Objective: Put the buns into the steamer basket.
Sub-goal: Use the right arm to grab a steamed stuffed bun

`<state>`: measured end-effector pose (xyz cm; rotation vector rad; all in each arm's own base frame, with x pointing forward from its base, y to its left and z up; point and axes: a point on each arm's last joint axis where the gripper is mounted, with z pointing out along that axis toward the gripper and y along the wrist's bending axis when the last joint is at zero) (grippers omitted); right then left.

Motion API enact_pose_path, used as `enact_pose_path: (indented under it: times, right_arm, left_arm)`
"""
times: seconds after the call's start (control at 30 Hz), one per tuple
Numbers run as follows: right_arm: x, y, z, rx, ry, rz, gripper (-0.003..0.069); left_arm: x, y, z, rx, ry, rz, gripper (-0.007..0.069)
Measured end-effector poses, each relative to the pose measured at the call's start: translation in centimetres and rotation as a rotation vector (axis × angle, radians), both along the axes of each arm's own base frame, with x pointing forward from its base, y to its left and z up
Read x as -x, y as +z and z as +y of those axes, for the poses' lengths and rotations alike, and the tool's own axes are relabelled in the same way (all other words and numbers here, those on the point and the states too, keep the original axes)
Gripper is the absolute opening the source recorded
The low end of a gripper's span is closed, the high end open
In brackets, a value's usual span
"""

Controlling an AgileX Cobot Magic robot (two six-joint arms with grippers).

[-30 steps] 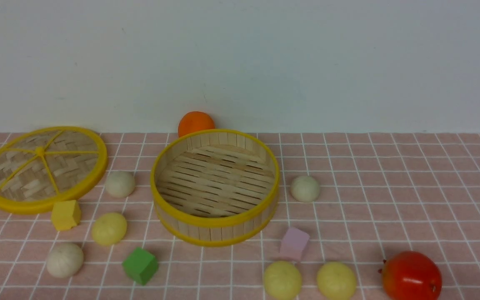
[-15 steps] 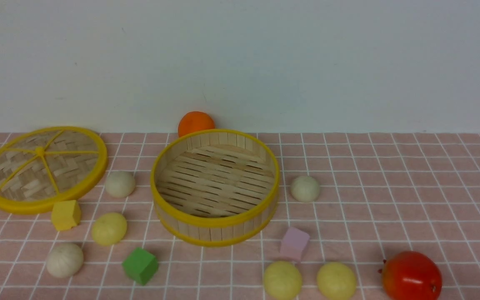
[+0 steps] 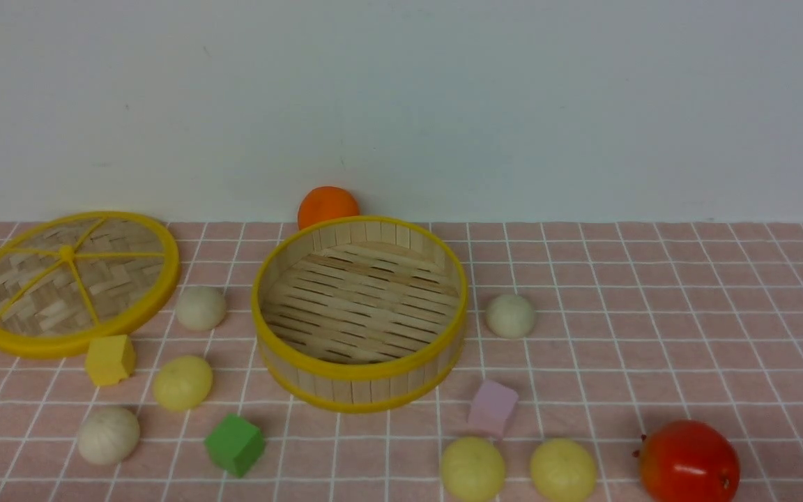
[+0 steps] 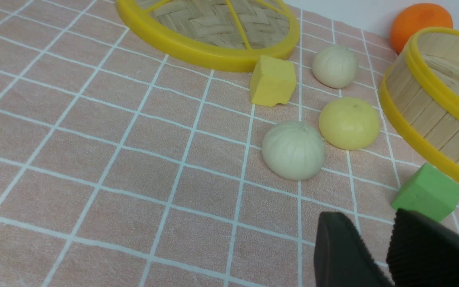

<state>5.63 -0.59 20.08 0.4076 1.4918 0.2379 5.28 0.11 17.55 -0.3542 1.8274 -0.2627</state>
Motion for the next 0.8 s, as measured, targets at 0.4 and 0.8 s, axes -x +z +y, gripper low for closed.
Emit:
enact_pose_path:
  times: [0.4,0.8]
  right_arm:
    - [0.4,2.3,-0.1,-0.172,-0.006,-0.123,0.0242]
    - [-2.7,9.7,2.1,0.034,0.288,0.37,0.0242]
  left_arm:
    - [0.0,0.0,0.0,0.0,0.0,0.0,0.024]
    - [0.0,0.0,0.0,0.0,0.0,0.0,0.024]
